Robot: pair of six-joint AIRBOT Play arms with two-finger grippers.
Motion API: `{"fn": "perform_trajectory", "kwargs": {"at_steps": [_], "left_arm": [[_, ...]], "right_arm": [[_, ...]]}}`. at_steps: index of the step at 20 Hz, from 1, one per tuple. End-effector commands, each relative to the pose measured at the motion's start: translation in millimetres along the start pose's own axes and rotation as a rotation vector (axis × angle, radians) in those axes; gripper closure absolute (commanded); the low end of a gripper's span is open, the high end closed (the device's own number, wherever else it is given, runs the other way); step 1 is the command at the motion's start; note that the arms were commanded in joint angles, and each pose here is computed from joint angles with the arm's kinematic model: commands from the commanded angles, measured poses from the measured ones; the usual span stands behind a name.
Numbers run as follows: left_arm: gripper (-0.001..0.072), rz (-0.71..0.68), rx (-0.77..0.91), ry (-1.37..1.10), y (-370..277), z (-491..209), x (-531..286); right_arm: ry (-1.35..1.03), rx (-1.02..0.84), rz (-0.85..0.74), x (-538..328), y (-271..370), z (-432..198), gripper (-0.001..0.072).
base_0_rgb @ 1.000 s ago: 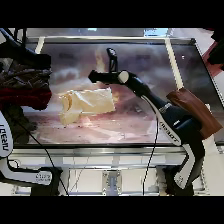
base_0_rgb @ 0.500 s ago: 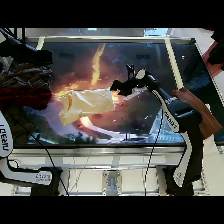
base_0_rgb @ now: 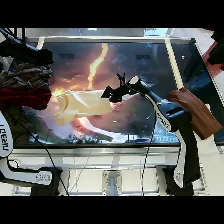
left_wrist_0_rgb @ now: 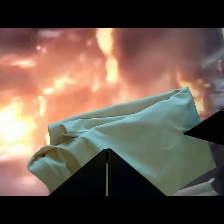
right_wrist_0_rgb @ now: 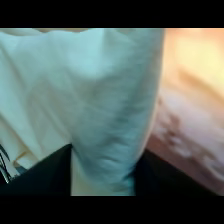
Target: Fold the shirts.
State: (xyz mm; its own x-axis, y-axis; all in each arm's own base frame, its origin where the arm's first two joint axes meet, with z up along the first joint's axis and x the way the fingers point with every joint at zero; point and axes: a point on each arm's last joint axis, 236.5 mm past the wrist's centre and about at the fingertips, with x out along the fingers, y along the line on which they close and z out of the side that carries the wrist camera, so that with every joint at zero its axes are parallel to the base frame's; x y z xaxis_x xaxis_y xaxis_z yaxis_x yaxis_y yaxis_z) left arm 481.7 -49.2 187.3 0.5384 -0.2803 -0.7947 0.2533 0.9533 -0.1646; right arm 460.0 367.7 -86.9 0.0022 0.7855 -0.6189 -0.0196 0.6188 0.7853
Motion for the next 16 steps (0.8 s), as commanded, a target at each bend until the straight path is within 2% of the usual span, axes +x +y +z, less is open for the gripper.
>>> {"fn": "perform_trajectory", "kwargs": {"at_steps": [1, 4, 7, 12, 16], "left_arm": [[0.0695, -0.002, 0.004, 0.012, 0, -3, 0], [0.0695, -0.002, 0.012, 0.012, 0, -3, 0], [0.0695, -0.001, 0.011, 0.012, 0, -3, 0], [0.0695, 0.000, 0.011, 0.008, 0, -2, 0], [0.0695, -0.001, 0.009, 0.006, 0, -1, 0]], "right_arm": [[0.047, -0.008, 0.051, 14, 21, -18, 0.0689], [0.023, -0.076, 0.120, 5, 37, -10, 0.0683], [-0.059, -0.097, 0.102, -32, 31, 22, 0.0683], [-0.230, -0.044, -0.012, -169, -29, 77, 0.0683], [-0.402, 0.015, -0.237, -320, -93, 83, 0.0683]]}}
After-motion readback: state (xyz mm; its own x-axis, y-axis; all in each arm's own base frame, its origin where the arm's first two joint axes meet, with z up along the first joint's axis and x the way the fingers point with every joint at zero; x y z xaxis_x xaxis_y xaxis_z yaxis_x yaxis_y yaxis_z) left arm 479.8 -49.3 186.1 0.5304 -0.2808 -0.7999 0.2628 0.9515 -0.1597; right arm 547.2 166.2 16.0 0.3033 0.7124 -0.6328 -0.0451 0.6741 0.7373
